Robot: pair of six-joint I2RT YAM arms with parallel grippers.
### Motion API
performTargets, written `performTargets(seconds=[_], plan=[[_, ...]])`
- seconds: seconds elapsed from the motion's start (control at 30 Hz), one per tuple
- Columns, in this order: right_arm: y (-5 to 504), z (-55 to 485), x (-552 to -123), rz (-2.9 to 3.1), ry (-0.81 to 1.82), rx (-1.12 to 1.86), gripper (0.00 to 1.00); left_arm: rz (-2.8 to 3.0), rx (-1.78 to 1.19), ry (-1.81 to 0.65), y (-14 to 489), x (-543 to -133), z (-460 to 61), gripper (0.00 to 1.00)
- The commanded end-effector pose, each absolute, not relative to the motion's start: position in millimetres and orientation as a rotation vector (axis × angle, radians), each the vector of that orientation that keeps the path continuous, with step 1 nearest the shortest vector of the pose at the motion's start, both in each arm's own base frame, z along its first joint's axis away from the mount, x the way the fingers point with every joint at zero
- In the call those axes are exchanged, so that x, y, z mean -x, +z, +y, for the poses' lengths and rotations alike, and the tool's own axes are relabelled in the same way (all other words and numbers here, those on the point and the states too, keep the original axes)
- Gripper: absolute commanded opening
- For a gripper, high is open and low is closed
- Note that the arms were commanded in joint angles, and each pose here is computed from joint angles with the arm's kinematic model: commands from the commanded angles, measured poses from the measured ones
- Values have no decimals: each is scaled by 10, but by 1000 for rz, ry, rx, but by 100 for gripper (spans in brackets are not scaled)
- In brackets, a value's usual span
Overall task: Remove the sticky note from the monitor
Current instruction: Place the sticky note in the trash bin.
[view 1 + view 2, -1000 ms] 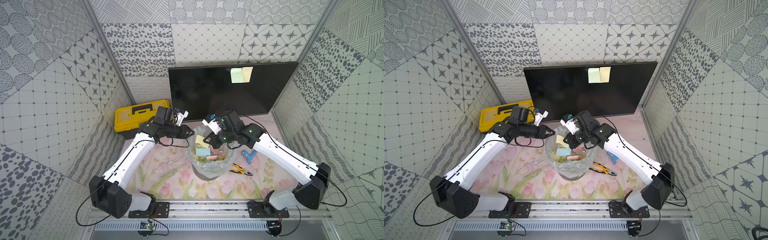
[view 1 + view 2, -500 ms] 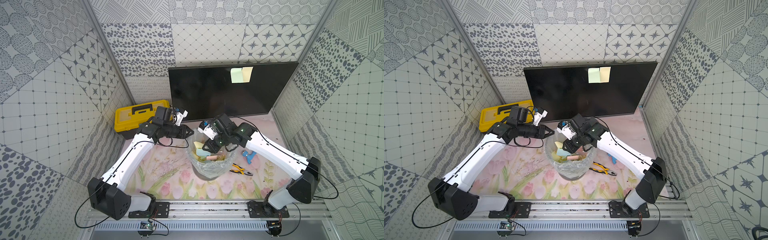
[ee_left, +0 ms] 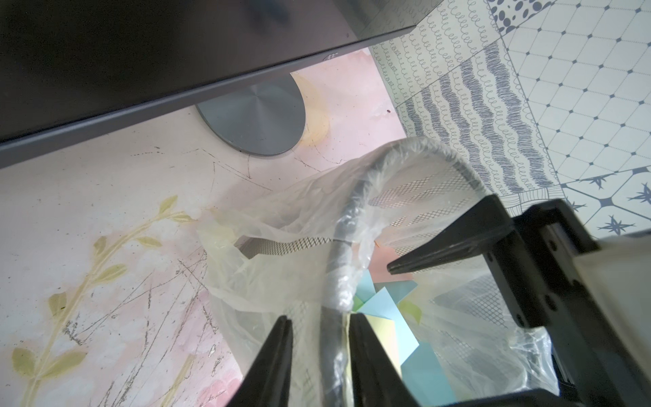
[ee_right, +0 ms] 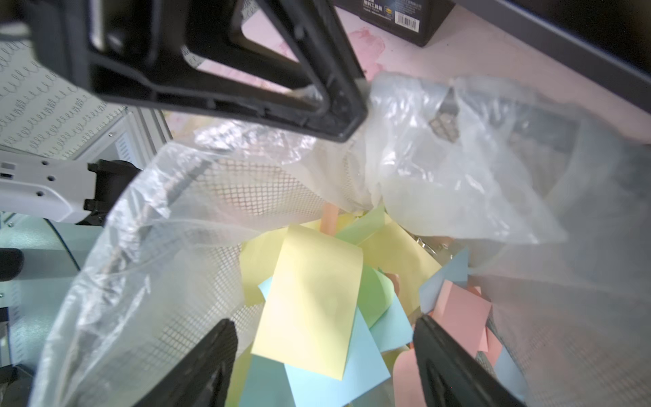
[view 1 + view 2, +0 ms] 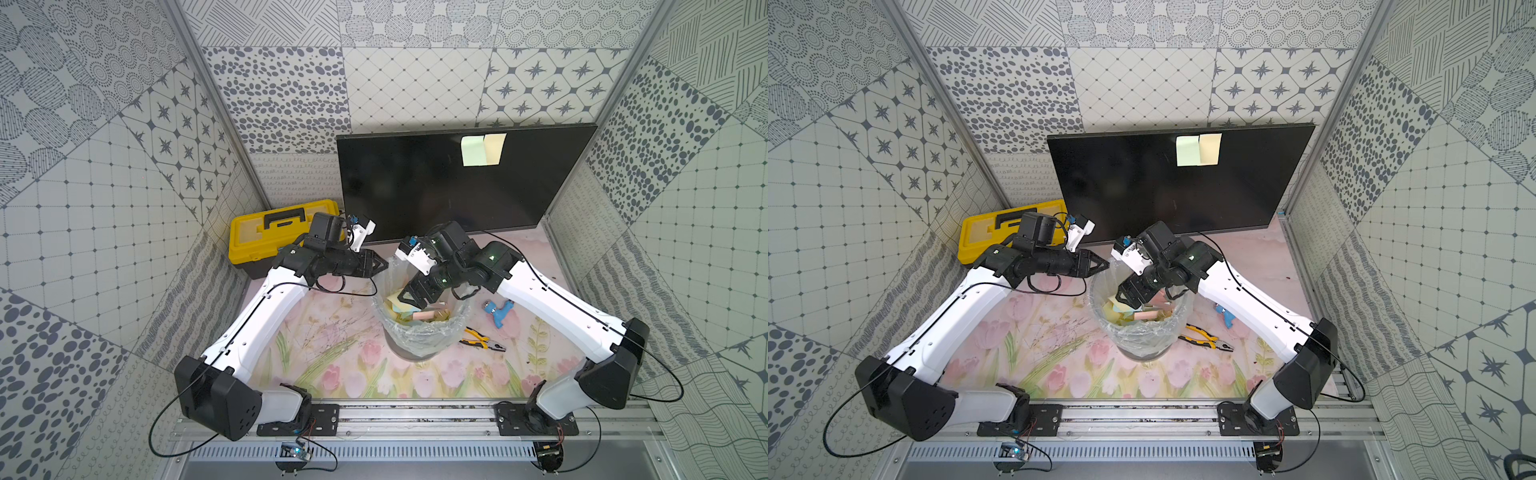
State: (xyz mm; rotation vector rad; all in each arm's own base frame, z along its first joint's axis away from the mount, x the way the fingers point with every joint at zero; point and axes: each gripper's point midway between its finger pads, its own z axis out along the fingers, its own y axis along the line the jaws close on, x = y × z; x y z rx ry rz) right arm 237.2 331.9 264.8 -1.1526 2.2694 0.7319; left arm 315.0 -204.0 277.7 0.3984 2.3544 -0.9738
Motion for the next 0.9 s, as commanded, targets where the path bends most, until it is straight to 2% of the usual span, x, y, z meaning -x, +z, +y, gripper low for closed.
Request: performTargets(seconds=[0.0, 0.53, 0.87], plan=[[3056, 3341, -2340, 2159, 806, 1126, 87, 2328, -436, -977, 2855, -3112, -2076, 36], [3617, 2974, -2664, 2076, 755, 908, 93, 2220, -443, -905, 3121, -3136, -1996, 76], [4069, 2445, -2927, 1988, 784, 656, 96, 2054, -317, -740, 3590, -3338, -1767, 99]])
